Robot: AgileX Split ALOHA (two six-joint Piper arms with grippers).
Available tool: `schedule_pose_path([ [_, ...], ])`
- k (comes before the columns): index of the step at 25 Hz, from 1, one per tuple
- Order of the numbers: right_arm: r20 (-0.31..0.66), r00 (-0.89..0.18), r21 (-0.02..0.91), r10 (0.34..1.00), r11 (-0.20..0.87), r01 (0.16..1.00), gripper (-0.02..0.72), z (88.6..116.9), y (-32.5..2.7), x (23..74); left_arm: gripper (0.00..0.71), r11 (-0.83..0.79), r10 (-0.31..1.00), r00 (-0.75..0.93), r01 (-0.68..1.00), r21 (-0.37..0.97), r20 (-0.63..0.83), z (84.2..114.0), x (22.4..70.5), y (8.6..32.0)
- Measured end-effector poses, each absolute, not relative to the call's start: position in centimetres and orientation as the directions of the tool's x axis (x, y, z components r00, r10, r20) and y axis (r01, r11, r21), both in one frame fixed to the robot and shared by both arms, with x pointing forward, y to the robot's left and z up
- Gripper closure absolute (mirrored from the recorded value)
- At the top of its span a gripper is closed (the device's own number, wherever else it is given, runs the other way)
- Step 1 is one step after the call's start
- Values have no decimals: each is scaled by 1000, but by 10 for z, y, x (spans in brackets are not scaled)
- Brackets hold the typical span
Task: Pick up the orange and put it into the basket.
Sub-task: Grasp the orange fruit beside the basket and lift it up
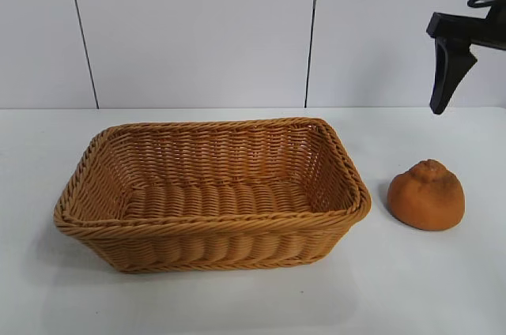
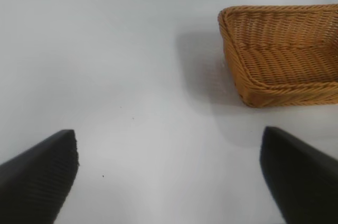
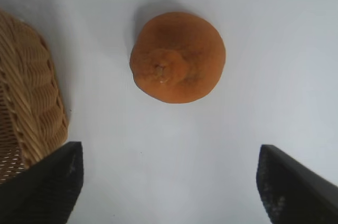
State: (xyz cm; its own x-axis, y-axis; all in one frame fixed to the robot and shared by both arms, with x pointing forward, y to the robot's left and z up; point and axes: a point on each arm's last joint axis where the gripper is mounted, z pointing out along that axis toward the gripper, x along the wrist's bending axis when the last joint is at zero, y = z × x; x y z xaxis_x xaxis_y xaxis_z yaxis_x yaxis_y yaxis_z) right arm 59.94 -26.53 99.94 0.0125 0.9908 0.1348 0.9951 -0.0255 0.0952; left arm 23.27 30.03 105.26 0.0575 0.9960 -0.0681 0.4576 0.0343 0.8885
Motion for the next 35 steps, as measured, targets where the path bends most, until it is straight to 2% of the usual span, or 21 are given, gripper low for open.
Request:
schedule_pose_path([
  [3, 143, 27, 47, 989, -34, 998, 93, 972, -264, 609, 43, 34, 996, 58, 458, 889, -68, 1053, 233, 300],
  [4, 143, 27, 47, 989, -34, 998, 93, 972, -264, 609, 43, 34, 996, 58, 458, 889, -68, 1053, 233, 300],
  [5, 144, 37, 25, 989, -41, 999, 93, 953, -263, 615, 43, 34, 996, 58, 458, 889, -68, 1053, 233, 300],
  [7, 143, 42, 13, 989, -44, 999, 93, 943, -263, 618, 43, 34, 996, 58, 458, 889, -68, 1053, 233, 300],
  [9, 137, 53, -15, 989, -52, 999, 93, 917, -263, 624, 43, 34, 996, 58, 458, 889, -68, 1053, 233, 300],
  [14, 132, 70, -51, 989, -63, 997, 94, 891, -263, 627, 43, 34, 996, 58, 458, 889, -68, 1053, 233, 300],
  [16, 129, 68, -50, 989, -62, 997, 123, 890, -263, 627, 43, 34, 996, 58, 458, 889, -68, 1053, 233, 300],
  [18, 127, 66, -44, 990, -61, 997, 239, 890, -263, 628, 43, 34, 996, 58, 458, 889, -68, 1053, 233, 300],
  [22, 127, 68, -49, 990, -62, 997, 536, 891, -263, 627, 43, 34, 996, 58, 458, 889, -68, 1053, 233, 300],
  [24, 128, 63, -46, 990, -58, 997, 640, 895, -263, 627, 43, 34, 996, 58, 458, 889, -68, 1053, 233, 300],
  [25, 129, 60, -37, 990, -56, 998, 661, 900, -263, 627, 43, 34, 996, 58, 458, 889, -68, 1053, 233, 300],
  [29, 136, 46, 23, 990, -50, 999, 660, 923, -263, 626, 43, 34, 996, 58, 458, 889, -68, 1053, 233, 300],
  [35, 141, 20, 177, 990, -45, 983, 660, 984, -265, 616, 43, 34, 996, 58, 458, 889, -68, 1053, 233, 300],
])
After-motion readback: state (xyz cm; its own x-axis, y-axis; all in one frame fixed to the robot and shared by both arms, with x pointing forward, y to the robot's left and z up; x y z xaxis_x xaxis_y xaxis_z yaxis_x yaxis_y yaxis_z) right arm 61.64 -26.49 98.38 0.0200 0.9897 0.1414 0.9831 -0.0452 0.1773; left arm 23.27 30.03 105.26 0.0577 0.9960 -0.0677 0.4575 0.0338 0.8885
